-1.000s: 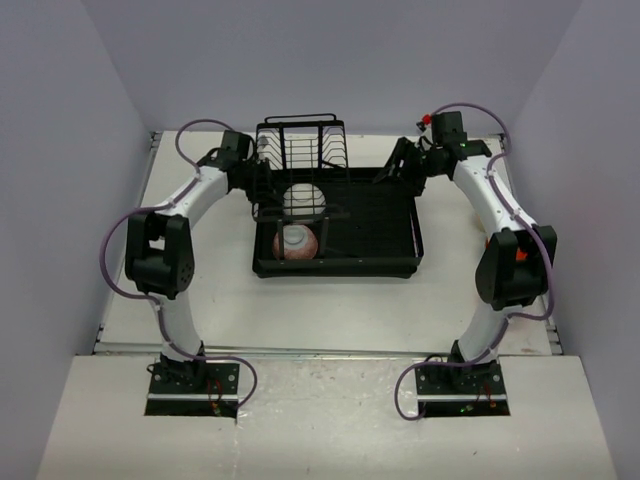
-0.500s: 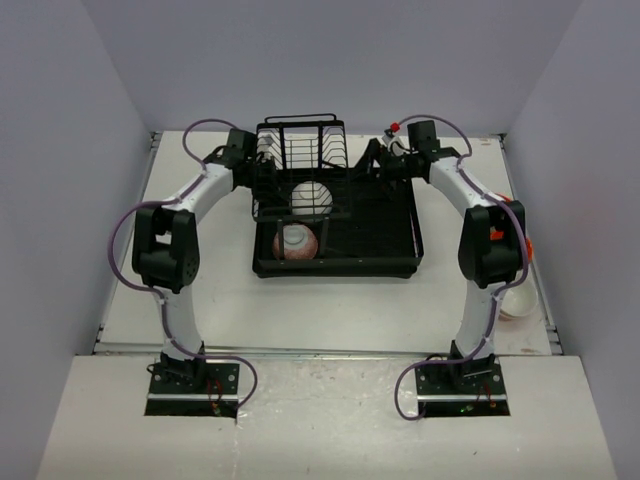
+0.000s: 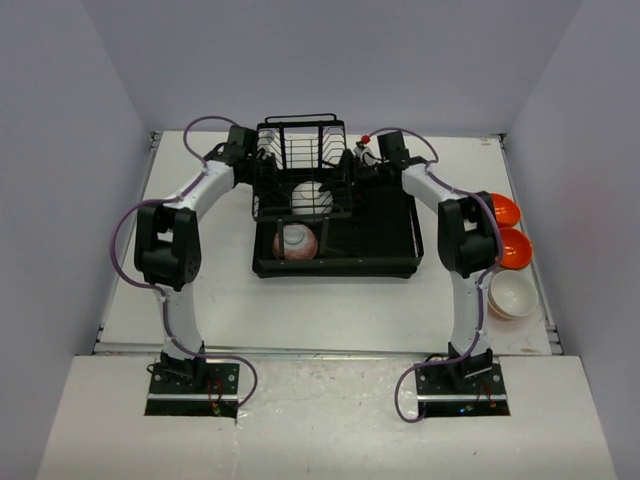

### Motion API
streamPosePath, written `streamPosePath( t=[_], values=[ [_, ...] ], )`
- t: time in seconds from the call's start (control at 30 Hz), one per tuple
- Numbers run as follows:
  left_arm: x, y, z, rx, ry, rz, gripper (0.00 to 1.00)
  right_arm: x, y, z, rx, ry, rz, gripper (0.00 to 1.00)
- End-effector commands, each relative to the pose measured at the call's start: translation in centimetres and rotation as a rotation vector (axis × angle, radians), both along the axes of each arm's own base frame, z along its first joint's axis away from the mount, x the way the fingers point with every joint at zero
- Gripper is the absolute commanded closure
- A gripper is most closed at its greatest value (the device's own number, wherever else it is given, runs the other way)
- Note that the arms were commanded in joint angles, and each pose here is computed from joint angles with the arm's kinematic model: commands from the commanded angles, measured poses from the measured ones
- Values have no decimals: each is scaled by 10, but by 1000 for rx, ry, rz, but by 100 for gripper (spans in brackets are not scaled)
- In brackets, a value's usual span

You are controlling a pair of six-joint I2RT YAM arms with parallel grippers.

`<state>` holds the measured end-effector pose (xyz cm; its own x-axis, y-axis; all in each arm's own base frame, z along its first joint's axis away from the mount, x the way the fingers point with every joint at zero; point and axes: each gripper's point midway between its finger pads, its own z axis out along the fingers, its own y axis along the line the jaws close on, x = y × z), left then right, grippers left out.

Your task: Unload the bowls from the dish rack

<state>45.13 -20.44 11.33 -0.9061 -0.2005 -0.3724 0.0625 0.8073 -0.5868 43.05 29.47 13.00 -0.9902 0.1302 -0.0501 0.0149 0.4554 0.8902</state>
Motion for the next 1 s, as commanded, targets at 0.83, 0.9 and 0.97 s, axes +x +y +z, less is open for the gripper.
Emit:
streamPosePath(
  t=[0.83,0.9,0.97],
  values=[
    [-1,-22,4,-4,6,-63,100,20,11,-22,-10,-114,-39,8],
    [0,-22,5,-4,3,-63,100,22,13,-8,21,-158,-35,11],
    [-1,-24,4,-9,8,-67,100,17,17,3,72,-153,-15,16]
  ],
)
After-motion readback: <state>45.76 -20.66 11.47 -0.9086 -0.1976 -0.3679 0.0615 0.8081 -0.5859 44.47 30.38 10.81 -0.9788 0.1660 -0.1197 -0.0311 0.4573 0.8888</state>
